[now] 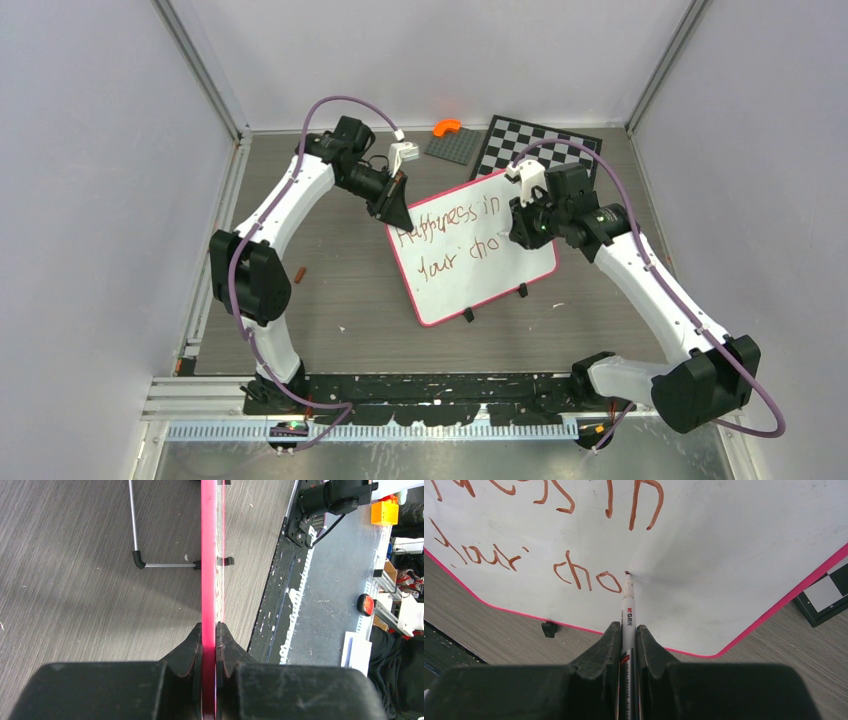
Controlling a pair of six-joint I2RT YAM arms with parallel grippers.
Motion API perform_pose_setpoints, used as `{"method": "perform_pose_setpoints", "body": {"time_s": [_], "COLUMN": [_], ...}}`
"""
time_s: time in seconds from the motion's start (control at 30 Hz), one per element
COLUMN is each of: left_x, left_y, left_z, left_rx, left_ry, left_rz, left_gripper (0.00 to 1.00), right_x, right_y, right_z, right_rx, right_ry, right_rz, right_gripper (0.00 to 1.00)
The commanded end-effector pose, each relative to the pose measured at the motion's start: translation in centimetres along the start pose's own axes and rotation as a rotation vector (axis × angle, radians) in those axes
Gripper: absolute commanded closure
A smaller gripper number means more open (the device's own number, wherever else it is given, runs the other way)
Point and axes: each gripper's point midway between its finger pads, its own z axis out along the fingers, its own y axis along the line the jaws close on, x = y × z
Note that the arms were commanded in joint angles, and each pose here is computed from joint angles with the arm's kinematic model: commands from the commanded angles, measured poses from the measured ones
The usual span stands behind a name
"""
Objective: Write a sentence on the whiteboard
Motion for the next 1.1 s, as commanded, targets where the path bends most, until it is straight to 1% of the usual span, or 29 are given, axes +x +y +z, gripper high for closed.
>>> {"method": "perform_pose_setpoints", "body": {"time_s": [0.0,0.27,0.57,1.07], "left_x": [3.3,3.3,3.4,3.4], "left_y": [2.4,2.3,2.4,2.5], "left_z": [1.3,1.4,1.3,1.5], "left_rx": [-0.095,-0.092,-0.1,-0.095], "left_ry": [0.15,0.149,0.153,0.154], "left_rz": [0.057,0.055,0.054,0.051], "left_gripper": [1.0,1.0,1.0,1.0], "right_x": [-0.8,0.5,0.0,3.2], "right_y": [0.2,0.3,-0.3,-0.1], "right_z": [-1.1,-0.9,0.6,0.8], "right_rx": [-0.002,-0.004,0.009,0.009], "right_ry": [-0.046,-0.011,-0.006,0.056], "right_rz": [-0.014,-0.017,-0.016,-0.006], "right_gripper": [1.0,1.0,1.0,1.0]}}
